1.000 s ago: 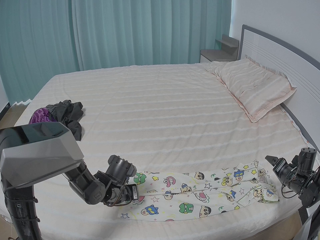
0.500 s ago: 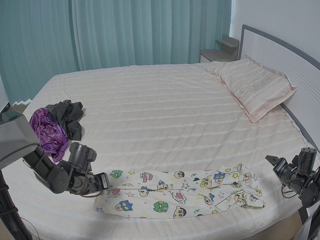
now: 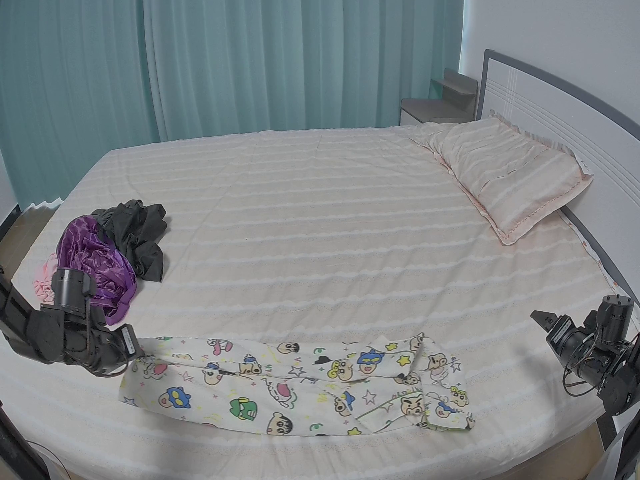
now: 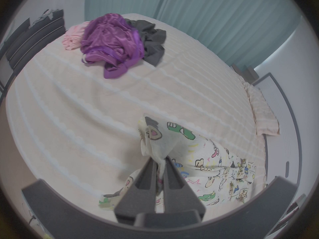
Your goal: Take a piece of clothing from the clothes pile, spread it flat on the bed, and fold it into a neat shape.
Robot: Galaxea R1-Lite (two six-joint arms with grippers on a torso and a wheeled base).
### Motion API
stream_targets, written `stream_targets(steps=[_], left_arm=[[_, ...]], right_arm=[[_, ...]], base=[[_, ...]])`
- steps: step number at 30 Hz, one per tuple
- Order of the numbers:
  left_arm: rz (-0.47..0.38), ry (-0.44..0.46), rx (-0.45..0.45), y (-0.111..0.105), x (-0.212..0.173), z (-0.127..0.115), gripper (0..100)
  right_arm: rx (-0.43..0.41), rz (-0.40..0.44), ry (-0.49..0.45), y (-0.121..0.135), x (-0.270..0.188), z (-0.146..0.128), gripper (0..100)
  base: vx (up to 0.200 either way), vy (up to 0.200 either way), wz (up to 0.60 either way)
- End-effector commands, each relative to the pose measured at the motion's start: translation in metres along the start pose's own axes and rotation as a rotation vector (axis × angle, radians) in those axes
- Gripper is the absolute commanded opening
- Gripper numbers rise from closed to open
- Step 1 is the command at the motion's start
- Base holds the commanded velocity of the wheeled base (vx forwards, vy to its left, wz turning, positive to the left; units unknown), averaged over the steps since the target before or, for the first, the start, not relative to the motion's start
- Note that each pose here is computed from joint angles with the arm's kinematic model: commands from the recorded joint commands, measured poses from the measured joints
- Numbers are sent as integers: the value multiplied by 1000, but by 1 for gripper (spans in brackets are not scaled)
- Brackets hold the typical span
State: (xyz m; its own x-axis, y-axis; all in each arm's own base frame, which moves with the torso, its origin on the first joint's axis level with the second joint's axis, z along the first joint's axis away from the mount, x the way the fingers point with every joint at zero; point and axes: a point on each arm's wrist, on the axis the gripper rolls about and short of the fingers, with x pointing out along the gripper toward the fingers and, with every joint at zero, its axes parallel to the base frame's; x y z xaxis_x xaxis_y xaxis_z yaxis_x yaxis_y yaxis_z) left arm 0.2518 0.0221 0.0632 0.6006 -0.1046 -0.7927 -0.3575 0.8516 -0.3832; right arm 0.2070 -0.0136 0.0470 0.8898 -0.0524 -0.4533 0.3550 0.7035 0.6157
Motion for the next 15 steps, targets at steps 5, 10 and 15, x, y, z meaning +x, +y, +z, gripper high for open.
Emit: stream_targets(steps=[5, 10, 15], left_arm=[[-11, -157, -79, 34, -67, 48, 0], [-11, -120, -71, 21, -86, 54, 0], [1, -16, 53, -32, -74, 23, 0]], right_arm=[[1, -12, 13, -3, -3, -2, 100], [2, -11, 11, -2, -3, -2, 100], [2, -10, 10, -2, -3, -2, 100]], base=[[0, 0, 0], [0, 0, 0], [0, 0, 0]])
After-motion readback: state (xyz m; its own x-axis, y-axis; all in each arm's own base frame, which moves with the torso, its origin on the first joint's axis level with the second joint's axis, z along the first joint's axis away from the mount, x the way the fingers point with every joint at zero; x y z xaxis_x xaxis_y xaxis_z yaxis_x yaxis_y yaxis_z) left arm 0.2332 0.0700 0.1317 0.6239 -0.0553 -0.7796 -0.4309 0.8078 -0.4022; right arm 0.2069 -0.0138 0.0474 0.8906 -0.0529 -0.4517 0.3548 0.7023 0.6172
